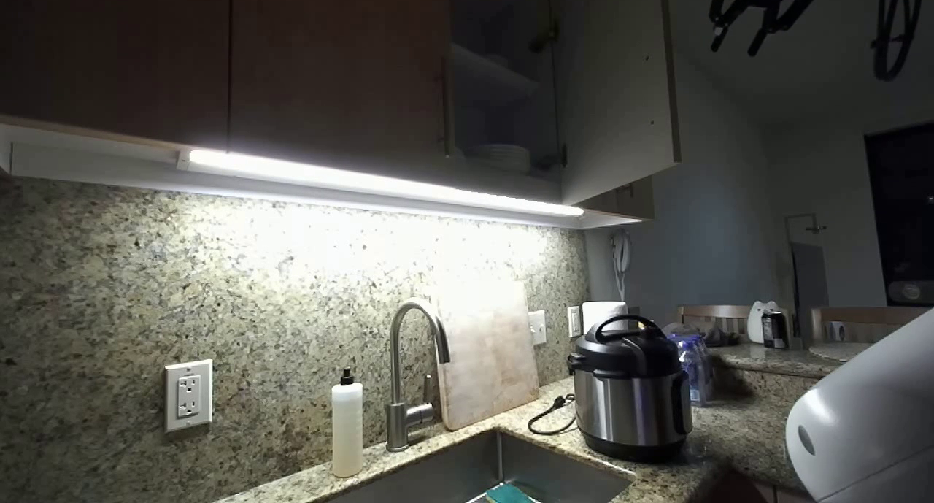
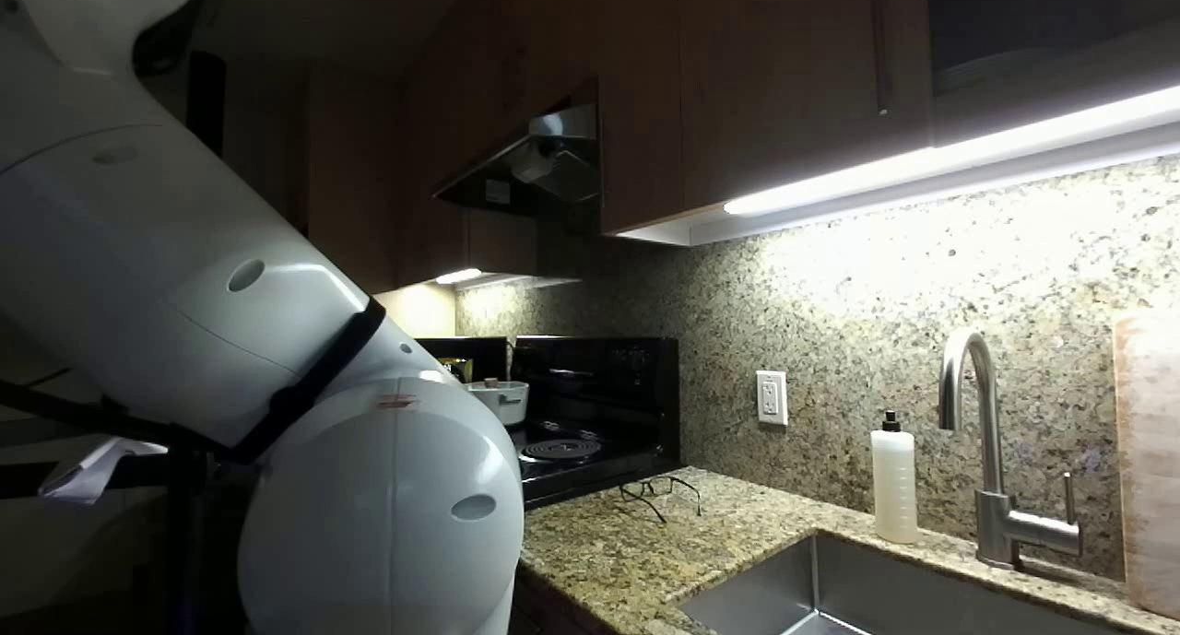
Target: Close the open upper cabinet door
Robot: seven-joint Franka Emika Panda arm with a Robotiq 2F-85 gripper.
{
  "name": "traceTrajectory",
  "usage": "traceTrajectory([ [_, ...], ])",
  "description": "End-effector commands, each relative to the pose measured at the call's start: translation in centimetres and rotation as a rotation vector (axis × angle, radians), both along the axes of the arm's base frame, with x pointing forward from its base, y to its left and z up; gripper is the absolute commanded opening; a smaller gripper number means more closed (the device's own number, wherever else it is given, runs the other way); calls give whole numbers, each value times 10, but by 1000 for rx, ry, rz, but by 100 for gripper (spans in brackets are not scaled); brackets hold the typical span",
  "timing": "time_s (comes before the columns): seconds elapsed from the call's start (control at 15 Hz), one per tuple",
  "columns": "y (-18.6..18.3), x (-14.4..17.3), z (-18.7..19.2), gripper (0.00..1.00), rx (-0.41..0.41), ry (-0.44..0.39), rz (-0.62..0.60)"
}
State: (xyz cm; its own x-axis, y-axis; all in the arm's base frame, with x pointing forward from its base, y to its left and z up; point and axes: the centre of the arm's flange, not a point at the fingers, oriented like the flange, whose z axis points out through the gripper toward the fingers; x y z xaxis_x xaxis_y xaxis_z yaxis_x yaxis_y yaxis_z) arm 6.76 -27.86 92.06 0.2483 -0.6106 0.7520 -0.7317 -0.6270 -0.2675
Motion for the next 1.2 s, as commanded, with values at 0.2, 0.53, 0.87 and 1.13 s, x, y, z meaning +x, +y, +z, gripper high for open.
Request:
traceTrajectory([
  [0.2, -2, 2, 1, 100, 4, 7, -29],
  [0.53, -3, 8, 6, 75, -12, 8, -43],
  [0.87, -2, 24, 13, 43, -14, 15, -37],
  [1.13, -1, 37, 22, 17, -19, 7, -33],
])
